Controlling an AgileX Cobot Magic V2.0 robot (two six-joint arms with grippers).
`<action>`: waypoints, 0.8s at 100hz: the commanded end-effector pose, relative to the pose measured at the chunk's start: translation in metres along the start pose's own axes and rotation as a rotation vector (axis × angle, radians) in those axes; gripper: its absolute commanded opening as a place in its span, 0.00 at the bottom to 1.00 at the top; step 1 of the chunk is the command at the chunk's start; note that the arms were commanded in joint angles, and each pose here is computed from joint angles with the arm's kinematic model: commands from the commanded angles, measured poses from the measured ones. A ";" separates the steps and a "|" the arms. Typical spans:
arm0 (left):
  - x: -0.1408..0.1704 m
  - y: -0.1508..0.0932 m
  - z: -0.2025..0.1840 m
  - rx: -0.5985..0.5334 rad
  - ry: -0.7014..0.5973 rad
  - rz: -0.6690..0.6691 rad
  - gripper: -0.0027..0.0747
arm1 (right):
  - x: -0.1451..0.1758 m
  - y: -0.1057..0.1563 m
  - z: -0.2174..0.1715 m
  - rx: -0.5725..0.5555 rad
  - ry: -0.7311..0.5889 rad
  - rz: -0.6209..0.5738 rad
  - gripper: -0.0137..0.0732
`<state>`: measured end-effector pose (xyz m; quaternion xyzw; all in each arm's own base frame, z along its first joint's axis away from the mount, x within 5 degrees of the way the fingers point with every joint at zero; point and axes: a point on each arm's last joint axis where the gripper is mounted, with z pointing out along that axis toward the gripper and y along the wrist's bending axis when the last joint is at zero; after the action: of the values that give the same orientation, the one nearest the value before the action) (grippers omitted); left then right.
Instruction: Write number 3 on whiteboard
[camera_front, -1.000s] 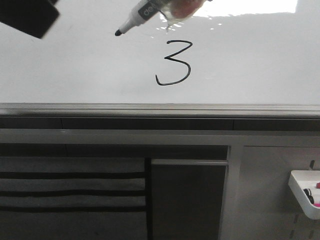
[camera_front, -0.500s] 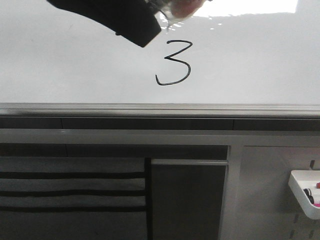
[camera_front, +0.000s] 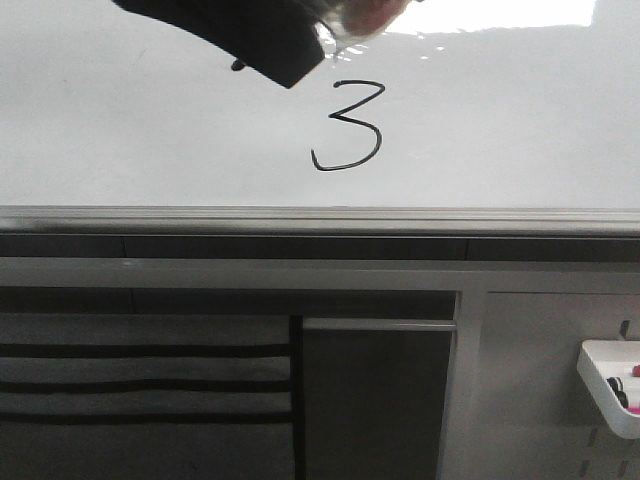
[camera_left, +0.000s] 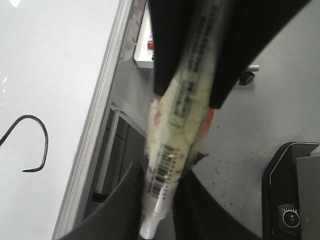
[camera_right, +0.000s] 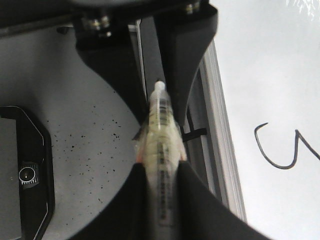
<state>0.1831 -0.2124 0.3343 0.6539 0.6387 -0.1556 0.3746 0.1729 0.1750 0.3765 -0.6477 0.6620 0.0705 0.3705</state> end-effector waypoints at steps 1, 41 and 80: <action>-0.016 0.005 -0.014 -0.062 -0.092 -0.025 0.01 | -0.008 -0.005 -0.012 0.055 -0.062 -0.012 0.09; 0.006 0.027 -0.019 -0.149 -0.055 -0.131 0.01 | 0.020 -0.026 -0.034 0.224 0.054 0.240 0.57; 0.123 0.084 -0.038 -0.667 -0.086 -0.804 0.01 | 0.053 -0.037 -0.068 0.335 0.125 0.451 0.56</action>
<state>0.2593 -0.1085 0.2914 0.3097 0.8426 -0.1045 0.4281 0.1866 0.0906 0.3942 -0.4299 0.8252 0.0026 0.3662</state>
